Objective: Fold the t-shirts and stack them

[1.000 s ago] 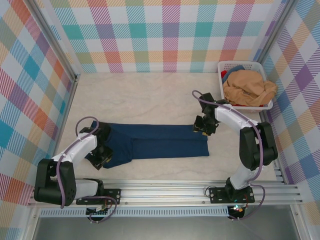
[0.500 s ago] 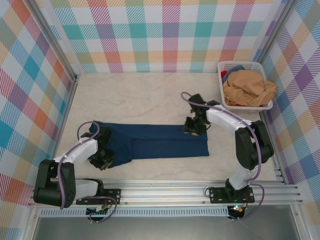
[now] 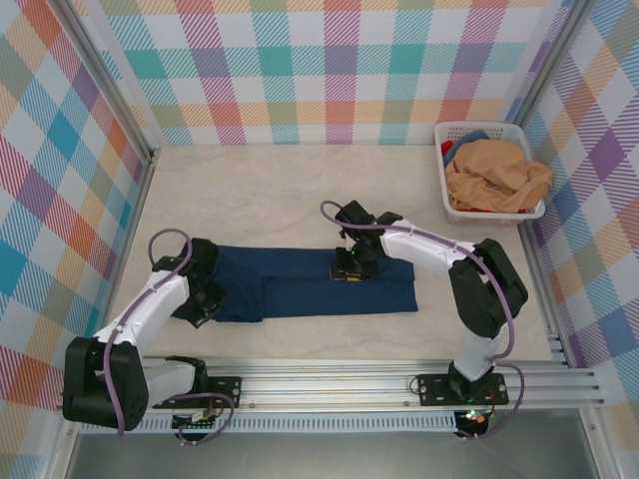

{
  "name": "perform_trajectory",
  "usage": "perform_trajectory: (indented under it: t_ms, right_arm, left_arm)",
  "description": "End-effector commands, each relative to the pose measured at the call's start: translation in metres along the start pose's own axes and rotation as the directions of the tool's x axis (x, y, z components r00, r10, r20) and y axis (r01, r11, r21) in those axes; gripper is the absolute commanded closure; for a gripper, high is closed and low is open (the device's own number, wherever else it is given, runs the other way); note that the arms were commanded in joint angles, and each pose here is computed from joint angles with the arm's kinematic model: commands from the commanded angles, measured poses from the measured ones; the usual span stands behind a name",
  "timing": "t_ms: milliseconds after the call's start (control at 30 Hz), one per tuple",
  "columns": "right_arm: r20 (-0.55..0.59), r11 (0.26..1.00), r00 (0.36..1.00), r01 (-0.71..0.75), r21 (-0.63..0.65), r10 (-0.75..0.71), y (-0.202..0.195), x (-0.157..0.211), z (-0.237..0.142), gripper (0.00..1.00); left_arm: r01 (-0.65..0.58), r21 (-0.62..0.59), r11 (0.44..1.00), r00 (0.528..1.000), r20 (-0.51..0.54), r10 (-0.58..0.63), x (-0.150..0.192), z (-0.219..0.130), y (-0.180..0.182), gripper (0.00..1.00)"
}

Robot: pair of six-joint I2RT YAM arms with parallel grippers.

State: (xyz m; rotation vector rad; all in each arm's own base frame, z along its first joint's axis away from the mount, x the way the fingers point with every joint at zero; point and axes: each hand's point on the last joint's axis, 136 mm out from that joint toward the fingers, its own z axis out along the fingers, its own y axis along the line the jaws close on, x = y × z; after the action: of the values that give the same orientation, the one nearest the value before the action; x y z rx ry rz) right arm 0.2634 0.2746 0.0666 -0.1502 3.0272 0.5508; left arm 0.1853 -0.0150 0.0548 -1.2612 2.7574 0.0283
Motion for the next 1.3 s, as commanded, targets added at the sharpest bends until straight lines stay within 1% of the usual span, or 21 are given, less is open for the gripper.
perform_trajectory:
  t_ms: [0, 133, 300, 433, 500, 600, 767, 900, 933, 1000, 1067, 1133, 1233, 1267]
  right_arm:
    - [-0.003, 1.0, 1.0, -0.018, 0.024, 0.018, -0.003, 0.0, -0.001, 0.63]
    - [0.005, 0.999, 0.999, -0.038, 0.036, 0.038, -0.01, 0.001, -0.002, 0.63]
    - [0.016, 0.996, 0.997, -0.07, 0.051, 0.07, -0.023, 0.0, -0.007, 0.64]
    - [0.026, 0.995, 0.996, -0.083, 0.057, 0.082, -0.032, -0.002, -0.011, 0.64]
    - [0.029, 0.994, 0.996, -0.089, 0.059, 0.087, -0.035, -0.003, -0.012, 0.63]
    - [0.029, 0.994, 0.996, -0.091, 0.059, 0.09, -0.036, -0.004, -0.012, 0.63]
    - [0.025, 0.994, 0.996, -0.092, 0.056, 0.09, -0.035, -0.005, -0.011, 0.64]
    - [0.028, 0.994, 0.995, -0.092, 0.06, 0.091, -0.036, -0.004, -0.013, 0.64]
    - [0.028, 0.994, 0.996, -0.09, 0.06, 0.089, -0.035, -0.004, -0.013, 0.64]
    - [0.029, 0.994, 0.996, -0.09, 0.061, 0.089, -0.036, -0.004, -0.014, 0.64]
    - [0.029, 0.994, 0.996, -0.091, 0.065, 0.089, -0.038, -0.003, -0.014, 0.63]
    - [0.03, 0.993, 0.995, -0.097, 0.066, 0.095, -0.041, -0.003, -0.015, 0.63]
    - [0.043, 0.991, 0.993, -0.116, 0.07, 0.114, -0.05, -0.005, -0.019, 0.63]
    - [0.049, 0.99, 0.992, -0.123, 0.069, 0.12, -0.053, -0.007, -0.021, 0.63]
  left_arm:
    - [-0.031, -0.025, 0.999, 0.999, 0.038, 0.032, -0.013, -0.011, -0.008, 1.0]
    - [-0.043, -0.059, 0.997, 0.998, 0.05, 0.046, -0.029, -0.011, -0.019, 1.0]
    - [-0.079, -0.126, 0.989, 0.993, 0.074, 0.089, -0.041, -0.002, -0.019, 1.0]
    - [-0.104, -0.132, 0.986, 0.993, 0.048, 0.111, -0.034, 0.01, -0.014, 1.0]
    - [-0.11, -0.158, 0.981, 0.993, 0.028, 0.116, -0.028, 0.021, -0.006, 1.0]
    - [-0.118, -0.166, 0.979, 0.991, 0.04, 0.127, -0.028, 0.029, -0.003, 1.0]
    - [-0.128, -0.152, 0.98, 0.988, 0.066, 0.139, -0.037, 0.032, -0.012, 1.0]
    - [-0.129, -0.167, 0.978, 0.987, 0.077, 0.143, -0.04, 0.034, -0.011, 1.0]
    - [-0.132, -0.167, 0.977, 0.986, 0.075, 0.146, -0.039, 0.035, -0.011, 0.98]
    - [-0.133, -0.163, 0.978, 0.987, 0.069, 0.146, -0.039, 0.035, -0.013, 0.93]
    - [-0.134, -0.155, 0.979, 0.987, 0.066, 0.145, -0.038, 0.032, -0.014, 0.78]
    - [-0.126, -0.151, 0.98, 0.988, 0.068, 0.137, -0.038, 0.023, -0.012, 0.59]
    - [-0.104, -0.128, 0.986, 0.987, 0.106, 0.118, -0.038, -0.002, -0.009, 0.42]
    - [-0.094, -0.116, 0.989, 0.987, 0.118, 0.108, -0.038, -0.01, -0.009, 0.39]
